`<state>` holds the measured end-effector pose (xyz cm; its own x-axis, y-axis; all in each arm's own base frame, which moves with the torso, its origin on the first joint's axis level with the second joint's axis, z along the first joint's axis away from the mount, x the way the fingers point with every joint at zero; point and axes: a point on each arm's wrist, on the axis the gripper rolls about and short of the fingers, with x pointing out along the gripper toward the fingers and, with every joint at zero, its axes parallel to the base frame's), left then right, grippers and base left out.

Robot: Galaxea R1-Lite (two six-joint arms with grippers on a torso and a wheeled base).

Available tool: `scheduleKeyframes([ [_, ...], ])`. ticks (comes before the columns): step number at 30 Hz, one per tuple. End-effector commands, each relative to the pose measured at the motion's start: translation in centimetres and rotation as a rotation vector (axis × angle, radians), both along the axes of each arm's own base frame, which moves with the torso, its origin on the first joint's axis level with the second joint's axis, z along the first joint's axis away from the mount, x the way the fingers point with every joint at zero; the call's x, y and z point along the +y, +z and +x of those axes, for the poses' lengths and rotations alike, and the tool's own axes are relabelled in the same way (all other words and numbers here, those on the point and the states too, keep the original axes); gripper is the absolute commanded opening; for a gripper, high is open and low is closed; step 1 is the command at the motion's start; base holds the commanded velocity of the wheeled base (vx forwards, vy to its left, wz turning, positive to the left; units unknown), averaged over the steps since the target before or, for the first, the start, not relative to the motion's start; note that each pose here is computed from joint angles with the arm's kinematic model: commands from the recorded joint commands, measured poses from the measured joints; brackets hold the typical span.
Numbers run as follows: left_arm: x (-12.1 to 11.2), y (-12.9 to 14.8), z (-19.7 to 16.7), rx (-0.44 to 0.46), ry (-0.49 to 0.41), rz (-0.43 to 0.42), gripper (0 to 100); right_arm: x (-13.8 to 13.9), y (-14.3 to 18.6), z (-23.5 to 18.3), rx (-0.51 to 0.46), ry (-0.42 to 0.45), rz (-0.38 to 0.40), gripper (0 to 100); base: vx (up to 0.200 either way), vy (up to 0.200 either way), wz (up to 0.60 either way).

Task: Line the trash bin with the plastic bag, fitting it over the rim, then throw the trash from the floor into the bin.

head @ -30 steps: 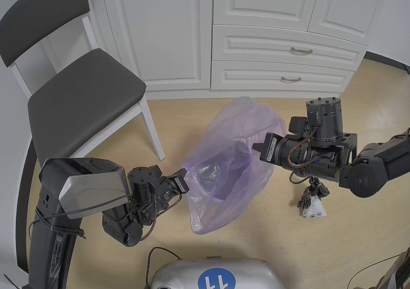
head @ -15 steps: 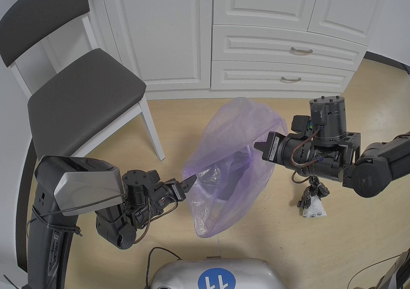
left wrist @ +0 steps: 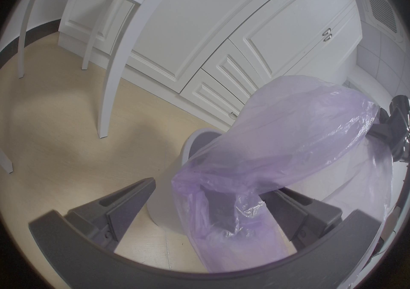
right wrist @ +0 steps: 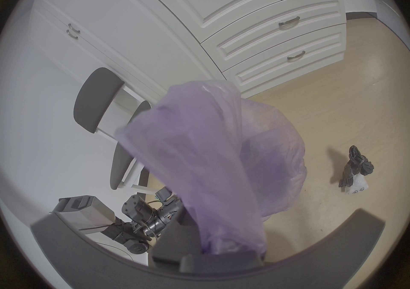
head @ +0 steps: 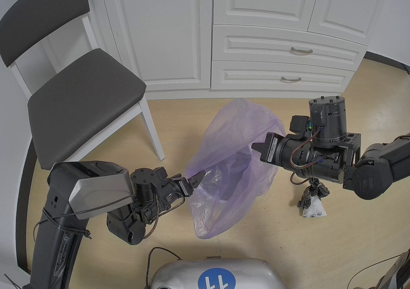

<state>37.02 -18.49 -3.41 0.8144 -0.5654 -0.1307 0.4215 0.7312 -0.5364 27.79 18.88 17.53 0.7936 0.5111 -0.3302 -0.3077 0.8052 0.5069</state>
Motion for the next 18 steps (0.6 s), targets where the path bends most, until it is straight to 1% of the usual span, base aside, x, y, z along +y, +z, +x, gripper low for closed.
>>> scheduleKeyframes([
  [1, -0.2, -0.6, 0.2, 0.003, -0.008, 0.000, 100, 0.1, -0.2, 0.0, 0.003, 0.003, -0.002, 0, 0.000, 0.000, 0.00],
  [3, -0.3, -0.6, 0.2, 0.003, -0.016, -0.001, 100, 0.2, -0.2, 0.0, 0.004, 0.004, -0.001, 0, 0.000, 0.000, 0.00],
  [4, -0.2, -0.7, 0.2, 0.005, -0.017, -0.001, 0, 0.1, -0.2, 0.0, 0.004, 0.003, -0.001, 0, 0.000, 0.000, 0.00],
  [12, -0.1, -0.1, 0.2, -0.006, -0.003, -0.004, 0, 0.1, -0.1, 0.0, 0.001, 0.003, 0.001, 0, 0.000, 0.000, 0.00],
  [16, 0.2, 1.2, 0.2, -0.030, 0.005, -0.012, 0, 0.1, -0.2, 0.0, 0.004, 0.003, -0.003, 0, 0.000, 0.000, 0.00],
  [18, 0.5, 2.4, -0.1, -0.052, 0.007, -0.003, 0, 0.0, -0.2, 0.0, 0.005, 0.001, -0.005, 0, 0.000, 0.000, 0.00],
])
